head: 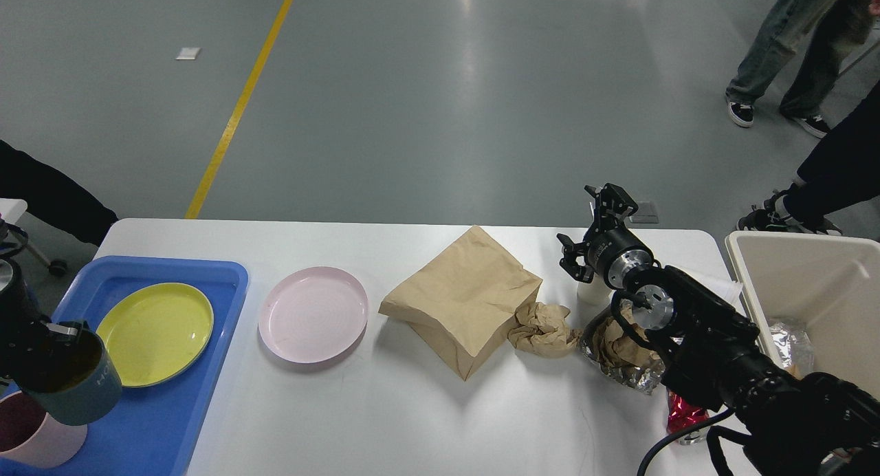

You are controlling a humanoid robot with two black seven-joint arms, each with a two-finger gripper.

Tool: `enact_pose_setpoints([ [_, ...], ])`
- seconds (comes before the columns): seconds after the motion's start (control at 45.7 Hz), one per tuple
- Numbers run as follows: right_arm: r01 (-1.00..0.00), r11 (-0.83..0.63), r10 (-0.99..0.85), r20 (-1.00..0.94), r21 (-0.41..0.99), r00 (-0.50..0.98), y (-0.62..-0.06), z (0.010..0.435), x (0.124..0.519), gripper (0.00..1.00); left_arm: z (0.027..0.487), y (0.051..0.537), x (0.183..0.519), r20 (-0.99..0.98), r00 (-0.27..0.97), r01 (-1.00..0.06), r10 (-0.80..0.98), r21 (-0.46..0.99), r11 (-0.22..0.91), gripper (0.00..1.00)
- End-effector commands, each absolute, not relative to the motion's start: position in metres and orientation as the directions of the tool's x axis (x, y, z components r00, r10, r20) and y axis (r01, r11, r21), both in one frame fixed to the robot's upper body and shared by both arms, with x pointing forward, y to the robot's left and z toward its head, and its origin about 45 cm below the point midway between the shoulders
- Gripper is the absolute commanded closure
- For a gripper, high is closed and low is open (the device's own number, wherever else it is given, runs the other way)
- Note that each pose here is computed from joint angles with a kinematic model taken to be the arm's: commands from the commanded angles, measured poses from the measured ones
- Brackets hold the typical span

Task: Tidy desktop
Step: 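Lower the teal mug onto the tray and open the left gripper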

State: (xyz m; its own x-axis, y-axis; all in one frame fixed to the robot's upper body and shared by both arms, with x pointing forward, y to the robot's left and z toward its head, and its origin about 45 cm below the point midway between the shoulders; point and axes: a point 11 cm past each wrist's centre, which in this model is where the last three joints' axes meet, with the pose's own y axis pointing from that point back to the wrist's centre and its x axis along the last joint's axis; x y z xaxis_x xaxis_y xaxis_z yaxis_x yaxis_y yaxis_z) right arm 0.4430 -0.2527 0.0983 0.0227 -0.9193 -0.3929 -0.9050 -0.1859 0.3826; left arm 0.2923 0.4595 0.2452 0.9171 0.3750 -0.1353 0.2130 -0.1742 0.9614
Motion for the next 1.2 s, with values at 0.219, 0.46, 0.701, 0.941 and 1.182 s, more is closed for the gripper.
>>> enact_pose_setpoints([
  [0.219,-0.905,-0.186,-0.919,-0.393,0.383,0.023,-0.253,0.098,0.443,0.00,0.208,0.454,0.285,-0.154,0.913,0.243,0.377,0.949,-0.200,1.00],
  [0.46,-0.905,-0.186,-0.919,-0.393,0.383,0.023,-0.253,0.098,0.443,0.00,0.186,0.460,0.296,-0.126,0.913,0.233,0.387,0.942,-0.242,1.00],
  [0.701,-0.905,-0.186,-0.919,-0.393,0.383,0.023,-0.253,0.098,0.443,0.00,0.166,0.450,0.301,-0.130,0.917,0.232,0.376,0.943,-0.239,1.00],
  [0.941,-0.905,-0.186,-0.919,-0.393,0.383,0.023,-0.253,0.098,0.443,0.00,0.148,0.429,0.300,-0.151,0.926,0.237,0.345,0.945,-0.224,1.00],
  [1.182,-0.905,-0.186,-0.919,-0.393,0.383,0.023,-0.253,0.098,0.443,0.00,0.143,0.428,0.295,-0.171,0.924,0.257,0.341,0.939,-0.227,1.00],
])
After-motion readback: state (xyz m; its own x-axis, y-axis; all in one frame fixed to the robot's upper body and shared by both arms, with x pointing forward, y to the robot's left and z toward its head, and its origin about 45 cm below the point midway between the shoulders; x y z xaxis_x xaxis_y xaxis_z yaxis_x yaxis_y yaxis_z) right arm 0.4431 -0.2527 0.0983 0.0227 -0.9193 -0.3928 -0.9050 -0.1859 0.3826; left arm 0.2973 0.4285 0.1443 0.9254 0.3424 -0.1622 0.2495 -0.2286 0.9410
